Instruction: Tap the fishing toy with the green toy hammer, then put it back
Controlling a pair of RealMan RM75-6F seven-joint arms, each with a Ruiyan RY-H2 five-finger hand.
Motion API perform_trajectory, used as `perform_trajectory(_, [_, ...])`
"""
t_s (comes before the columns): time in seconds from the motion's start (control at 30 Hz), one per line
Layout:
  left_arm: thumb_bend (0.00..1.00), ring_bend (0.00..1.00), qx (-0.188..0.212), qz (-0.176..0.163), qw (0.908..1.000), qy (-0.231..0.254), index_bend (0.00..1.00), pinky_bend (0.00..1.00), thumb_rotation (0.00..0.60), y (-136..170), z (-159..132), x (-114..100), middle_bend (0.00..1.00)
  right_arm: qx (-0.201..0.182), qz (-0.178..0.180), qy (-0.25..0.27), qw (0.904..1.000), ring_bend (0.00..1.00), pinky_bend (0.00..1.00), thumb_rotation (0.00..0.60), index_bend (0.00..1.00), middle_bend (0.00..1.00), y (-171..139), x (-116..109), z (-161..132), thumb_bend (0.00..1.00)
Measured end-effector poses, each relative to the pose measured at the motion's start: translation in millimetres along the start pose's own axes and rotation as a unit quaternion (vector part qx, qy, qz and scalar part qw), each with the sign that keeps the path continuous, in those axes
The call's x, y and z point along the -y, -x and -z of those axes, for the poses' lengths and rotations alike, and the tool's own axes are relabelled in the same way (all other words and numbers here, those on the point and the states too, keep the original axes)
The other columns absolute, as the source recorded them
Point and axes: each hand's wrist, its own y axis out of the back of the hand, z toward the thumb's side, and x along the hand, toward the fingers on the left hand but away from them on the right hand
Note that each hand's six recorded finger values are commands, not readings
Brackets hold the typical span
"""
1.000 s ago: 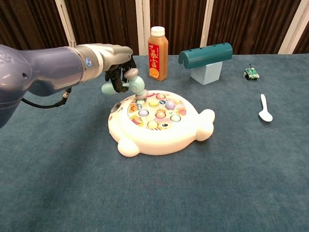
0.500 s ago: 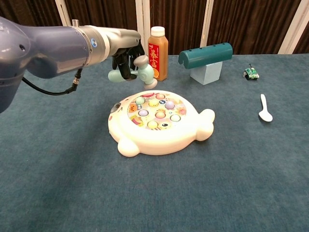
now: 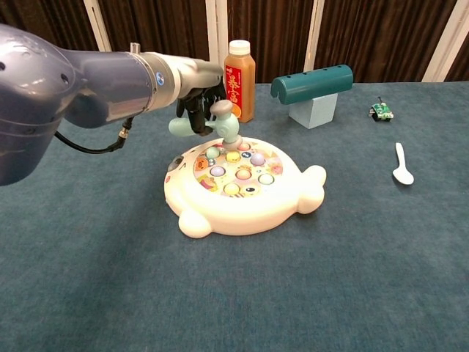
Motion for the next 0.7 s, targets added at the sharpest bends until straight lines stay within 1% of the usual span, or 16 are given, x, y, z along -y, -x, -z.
perform_trajectory(0.37, [0.73, 0.34, 0.002, 0.014, 0.9998, -0.017, 0.67, 0.45, 0.600, -0.1, -5.5, 10.6, 0.47, -0.001, -0.001, 0.002, 1.0000, 0.00, 0.00, 0.600, 0.00, 0.00, -0.1, 0.1, -0.6, 0.17])
perform_trajectory(0.7, [0.73, 0.34, 0.005, 0.007, 0.9999, -0.009, 0.67, 0.45, 0.600, 0.6, -7.3, 8.9, 0.47, 0.000, -0.001, 0.003, 1.0000, 0.00, 0.00, 0.600, 0.00, 0.00, 0.0, -0.1, -0.4, 0.17])
